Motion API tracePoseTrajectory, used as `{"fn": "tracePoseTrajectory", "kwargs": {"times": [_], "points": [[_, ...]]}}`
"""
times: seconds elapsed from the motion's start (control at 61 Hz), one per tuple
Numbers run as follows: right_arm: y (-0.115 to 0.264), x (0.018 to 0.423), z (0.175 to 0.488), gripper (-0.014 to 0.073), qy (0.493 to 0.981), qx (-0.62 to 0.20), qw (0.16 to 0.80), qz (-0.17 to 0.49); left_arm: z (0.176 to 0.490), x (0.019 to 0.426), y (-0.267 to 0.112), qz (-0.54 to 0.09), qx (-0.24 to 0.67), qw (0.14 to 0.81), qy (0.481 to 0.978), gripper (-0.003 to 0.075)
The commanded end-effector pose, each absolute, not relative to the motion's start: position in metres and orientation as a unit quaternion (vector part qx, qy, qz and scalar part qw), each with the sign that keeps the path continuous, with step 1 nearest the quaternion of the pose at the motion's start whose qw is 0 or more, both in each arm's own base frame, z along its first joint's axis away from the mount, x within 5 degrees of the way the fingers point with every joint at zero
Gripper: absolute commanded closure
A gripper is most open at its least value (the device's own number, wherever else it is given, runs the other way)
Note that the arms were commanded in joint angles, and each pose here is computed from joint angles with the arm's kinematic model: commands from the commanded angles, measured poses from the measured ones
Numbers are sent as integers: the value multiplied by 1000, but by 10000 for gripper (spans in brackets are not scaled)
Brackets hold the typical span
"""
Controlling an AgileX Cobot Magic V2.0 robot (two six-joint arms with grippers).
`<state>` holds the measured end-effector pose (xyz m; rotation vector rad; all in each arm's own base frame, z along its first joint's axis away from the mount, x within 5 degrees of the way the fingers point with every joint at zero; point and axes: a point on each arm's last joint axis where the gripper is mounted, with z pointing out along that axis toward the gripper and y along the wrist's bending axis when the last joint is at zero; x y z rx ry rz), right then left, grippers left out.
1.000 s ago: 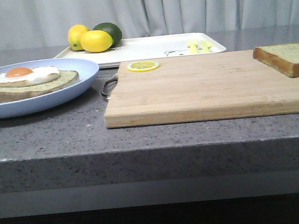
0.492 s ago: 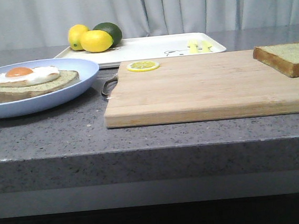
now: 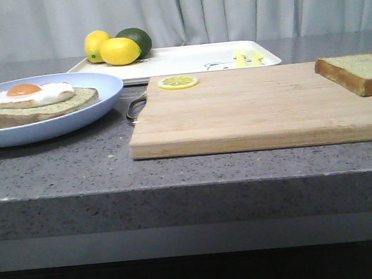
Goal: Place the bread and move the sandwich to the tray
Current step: 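Lower the right gripper onto the bread slice on the cutting board and grasp it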
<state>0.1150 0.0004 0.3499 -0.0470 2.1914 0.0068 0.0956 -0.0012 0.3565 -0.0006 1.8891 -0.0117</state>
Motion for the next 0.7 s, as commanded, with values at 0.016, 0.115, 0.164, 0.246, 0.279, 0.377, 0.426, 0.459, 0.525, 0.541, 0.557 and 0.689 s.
{"fn": "tracePoseTrajectory", "kwargs": {"times": [0.016, 0.115, 0.164, 0.246, 0.279, 0.377, 0.426, 0.459, 0.525, 0.541, 0.557, 0.689], "points": [[0, 141, 369, 139, 900, -16, 436, 10, 371, 98, -2, -7, 2, 623, 782, 323], [-1, 161, 374, 139, 922, -18, 387, 14, 371, 98, -2, -7, 2, 623, 782, 330], [-1, 172, 373, 139, 933, -19, 359, 16, 371, 98, -2, -7, 2, 623, 782, 330], [-5, 189, 375, 139, 941, -11, 339, 14, 371, 98, -2, -6, 2, 623, 782, 330], [-11, 200, 374, 139, 945, 1, 327, 12, 371, 98, -2, -6, 2, 623, 782, 330], [-30, 215, 372, 139, 951, 33, 308, 12, 371, 98, -1, -4, 3, 623, 782, 330], [-41, 222, 367, 139, 954, 47, 294, 29, 371, 98, -1, -3, 4, 623, 782, 330], [-49, 225, 363, 139, 956, 50, 287, 43, 371, 98, -1, -3, 4, 623, 782, 330], [-66, 231, 356, 139, 951, 76, 286, 88, 371, 98, -1, -3, 4, 623, 782, 330], [-70, 233, 353, 139, 950, 82, 283, 100, 371, 98, -1, -3, 4, 623, 782, 330], [-76, 234, 352, 139, 947, 90, 286, 115, 371, 98, -1, -3, 4, 623, 782, 330], [-106, 246, 335, 139, 926, 115, 297, 205, 371, 98, -1, -3, 4, 623, 782, 330]]}}
